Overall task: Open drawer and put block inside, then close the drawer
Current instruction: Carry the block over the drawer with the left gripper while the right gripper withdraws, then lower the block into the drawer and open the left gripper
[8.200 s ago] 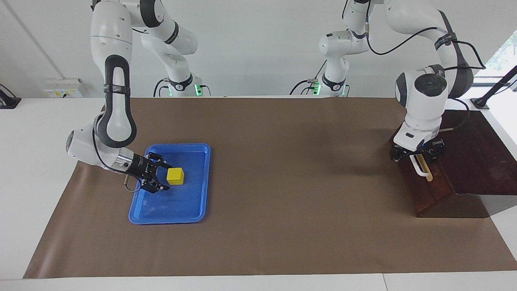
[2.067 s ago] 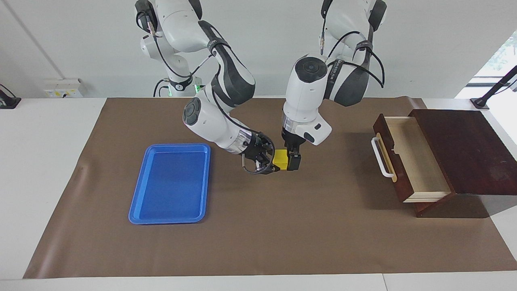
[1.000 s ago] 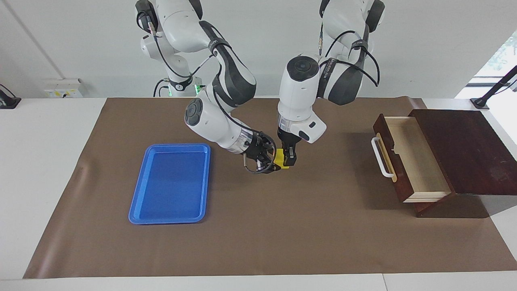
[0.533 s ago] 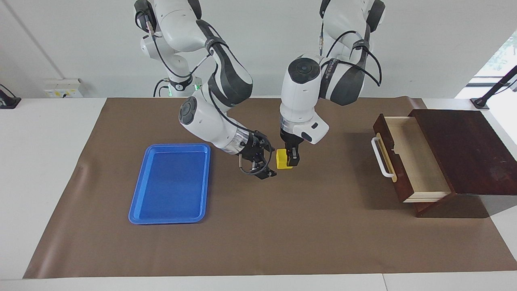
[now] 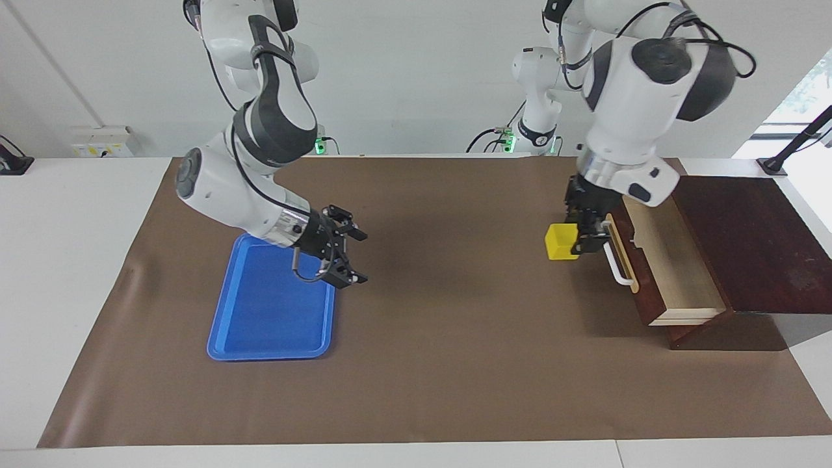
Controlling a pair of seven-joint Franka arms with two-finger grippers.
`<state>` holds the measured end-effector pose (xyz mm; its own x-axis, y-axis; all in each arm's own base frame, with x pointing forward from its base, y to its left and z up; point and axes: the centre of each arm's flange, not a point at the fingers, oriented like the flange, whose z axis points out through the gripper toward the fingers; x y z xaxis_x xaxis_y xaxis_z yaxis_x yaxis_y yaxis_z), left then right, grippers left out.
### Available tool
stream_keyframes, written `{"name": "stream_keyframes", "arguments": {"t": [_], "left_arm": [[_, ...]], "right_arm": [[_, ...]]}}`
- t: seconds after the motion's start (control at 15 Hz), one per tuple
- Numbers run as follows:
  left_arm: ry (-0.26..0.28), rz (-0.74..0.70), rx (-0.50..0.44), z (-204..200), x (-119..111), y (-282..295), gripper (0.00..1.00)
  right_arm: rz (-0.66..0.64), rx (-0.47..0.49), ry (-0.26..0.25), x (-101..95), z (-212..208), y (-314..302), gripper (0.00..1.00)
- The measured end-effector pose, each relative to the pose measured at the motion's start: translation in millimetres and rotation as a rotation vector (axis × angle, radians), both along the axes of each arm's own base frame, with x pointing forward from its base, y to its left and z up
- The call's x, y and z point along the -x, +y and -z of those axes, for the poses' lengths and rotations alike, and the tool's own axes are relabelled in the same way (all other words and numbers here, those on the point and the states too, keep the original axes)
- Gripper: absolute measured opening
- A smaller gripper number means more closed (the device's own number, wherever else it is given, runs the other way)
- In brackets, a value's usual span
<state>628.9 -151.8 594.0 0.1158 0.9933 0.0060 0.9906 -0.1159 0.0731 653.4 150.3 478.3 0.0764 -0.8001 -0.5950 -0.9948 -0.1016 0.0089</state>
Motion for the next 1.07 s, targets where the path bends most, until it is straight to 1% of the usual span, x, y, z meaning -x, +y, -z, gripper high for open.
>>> {"name": "stream_keyframes", "arguments": {"t": [0.13, 0.33, 0.4, 0.53, 0.6, 0.73, 0.87, 0.93, 1.0, 1.07], "left_arm": [[0.002, 0.023, 0.004, -4, -6, 57, 0.56], [0.019, 0.071, -0.006, 13, -12, 121, 0.56], [0.009, 0.08, -0.008, 21, -13, 140, 0.56], [-0.015, 0.118, -0.015, 44, -10, 160, 0.56], [-0.019, 0.139, -0.018, 57, -6, 165, 0.56], [-0.017, 0.164, -0.022, 75, 0, 174, 0.56], [-0.027, 0.175, -0.026, 81, 3, 187, 0.56], [-0.033, 0.178, -0.029, 87, 4, 194, 0.56], [-0.037, 0.18, -0.031, 95, 5, 201, 0.56], [-0.038, 0.182, -0.032, 105, 7, 206, 0.56]], "right_arm": [[-0.148, 0.045, -0.068, 12.0, -21, -23, 1.0], [-0.389, 0.145, -0.17, 35.4, -56, -41, 1.0], [-0.485, 0.184, -0.205, 44.7, -68, -47, 1.0], [-0.661, 0.26, -0.27, 62.8, -94, -60, 1.0], [-0.735, 0.285, -0.298, 71.4, -107, -68, 1.0], [-0.872, 0.32, -0.36, 86.2, -131, -88, 1.0], [-1.002, 0.336, -0.423, 94.9, -145, -115, 1.0], [-1.064, 0.333, -0.441, 98.0, -146, -130, 1.0], [-1.121, 0.322, -0.447, 101.0, -145, -144, 1.0], [-1.169, 0.313, -0.442, 103.3, -142, -155, 1.0]]}}
